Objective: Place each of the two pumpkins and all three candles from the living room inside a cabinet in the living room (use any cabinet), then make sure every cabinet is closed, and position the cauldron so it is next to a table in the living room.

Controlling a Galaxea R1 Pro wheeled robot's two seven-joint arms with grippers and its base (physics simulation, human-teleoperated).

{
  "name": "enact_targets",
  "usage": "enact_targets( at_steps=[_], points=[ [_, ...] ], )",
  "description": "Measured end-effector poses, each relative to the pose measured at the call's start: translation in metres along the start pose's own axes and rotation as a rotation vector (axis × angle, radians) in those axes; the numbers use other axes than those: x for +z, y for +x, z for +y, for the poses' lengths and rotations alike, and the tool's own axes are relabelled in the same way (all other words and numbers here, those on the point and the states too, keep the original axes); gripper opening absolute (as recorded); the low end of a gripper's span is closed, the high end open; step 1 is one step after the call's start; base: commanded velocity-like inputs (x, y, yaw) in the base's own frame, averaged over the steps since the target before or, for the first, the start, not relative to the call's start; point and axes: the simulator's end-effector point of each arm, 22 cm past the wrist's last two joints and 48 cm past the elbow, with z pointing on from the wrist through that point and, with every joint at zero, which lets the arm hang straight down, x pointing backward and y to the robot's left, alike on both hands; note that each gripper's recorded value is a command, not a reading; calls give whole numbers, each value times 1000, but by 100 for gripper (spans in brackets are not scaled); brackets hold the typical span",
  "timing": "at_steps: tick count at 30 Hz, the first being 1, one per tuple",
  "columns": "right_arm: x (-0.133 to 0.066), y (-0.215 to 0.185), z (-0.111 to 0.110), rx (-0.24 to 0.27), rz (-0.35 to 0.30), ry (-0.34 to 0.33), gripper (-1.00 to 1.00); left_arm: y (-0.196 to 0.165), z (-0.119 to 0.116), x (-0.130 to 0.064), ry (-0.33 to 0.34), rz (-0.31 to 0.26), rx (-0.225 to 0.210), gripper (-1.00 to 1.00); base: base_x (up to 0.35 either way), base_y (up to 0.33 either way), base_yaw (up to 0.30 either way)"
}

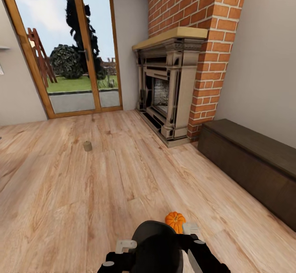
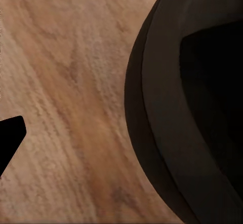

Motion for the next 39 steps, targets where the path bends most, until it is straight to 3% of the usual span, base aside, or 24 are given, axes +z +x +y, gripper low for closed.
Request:
enact_targets(
  at_steps=[4,7,13,17,23,27,39],
  points=[
    [1,-15,1,-2,-17,-1,100,-9,0,-1,2,-14,0,100,0,0,0],
    [2,-24,1,-4,-26,-2,100,-38,0,0,2,-53,1,100,0,0,0],
    [9,-14,1,-6,0,-1,100,-49,0,7,5,-52,-10,100,0,0,0],
    [17,-2,-1,-8,39,2,100,-65,1,13,10,-58,-40,100,0,0,0],
    [29,19,-4,-8,106,6,100,-59,3,22,5,-28,-53,100,0,0,0],
    [33,29,-4,-6,128,7,100,-47,3,26,3,16,-51,100,0,0,0],
    [42,51,-6,-3,171,8,100,-33,5,36,0,51,-48,100,0,0,0]
  ],
)
